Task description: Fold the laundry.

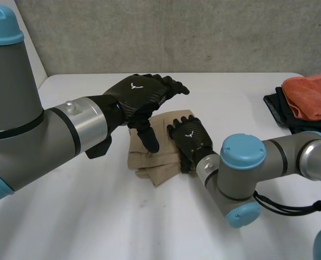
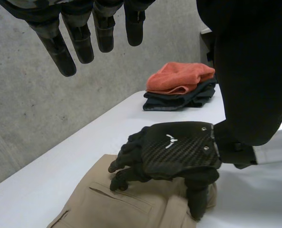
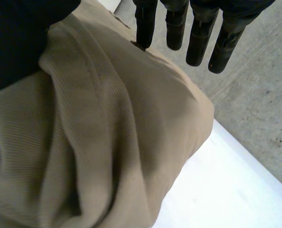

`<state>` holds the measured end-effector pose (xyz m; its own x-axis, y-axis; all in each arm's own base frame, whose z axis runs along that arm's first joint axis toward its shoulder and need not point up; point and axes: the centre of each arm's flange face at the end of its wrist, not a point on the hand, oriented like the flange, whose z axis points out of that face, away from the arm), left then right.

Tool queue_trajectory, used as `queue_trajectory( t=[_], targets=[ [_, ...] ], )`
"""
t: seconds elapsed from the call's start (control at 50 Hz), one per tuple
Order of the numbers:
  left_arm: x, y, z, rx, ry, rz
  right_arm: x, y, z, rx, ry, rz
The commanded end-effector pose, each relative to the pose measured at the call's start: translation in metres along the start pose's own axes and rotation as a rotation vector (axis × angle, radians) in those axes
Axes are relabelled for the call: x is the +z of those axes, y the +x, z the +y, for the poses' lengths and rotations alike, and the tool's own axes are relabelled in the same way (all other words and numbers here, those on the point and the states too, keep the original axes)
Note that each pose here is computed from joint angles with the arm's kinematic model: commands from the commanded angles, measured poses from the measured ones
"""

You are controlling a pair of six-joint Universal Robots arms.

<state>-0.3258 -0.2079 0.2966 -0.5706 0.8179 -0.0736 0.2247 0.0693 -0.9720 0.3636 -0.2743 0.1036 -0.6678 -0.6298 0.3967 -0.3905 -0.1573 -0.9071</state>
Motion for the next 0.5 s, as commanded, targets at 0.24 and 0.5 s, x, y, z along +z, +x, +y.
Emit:
queue_trajectory(
  t=[0.24, 0.5],
  targets=[
    [-0.001, 0.0, -0.001, 0.0, 0.005, -0.001, 0.042, 0.004, -0.012, 0.004, 0.093, -0.02],
    [-0.002, 0.0, -0.002, 0.001, 0.008, -0.003, 0.035, 0.071, -0.025, 0.043, 0.055, 0.078]
  ],
)
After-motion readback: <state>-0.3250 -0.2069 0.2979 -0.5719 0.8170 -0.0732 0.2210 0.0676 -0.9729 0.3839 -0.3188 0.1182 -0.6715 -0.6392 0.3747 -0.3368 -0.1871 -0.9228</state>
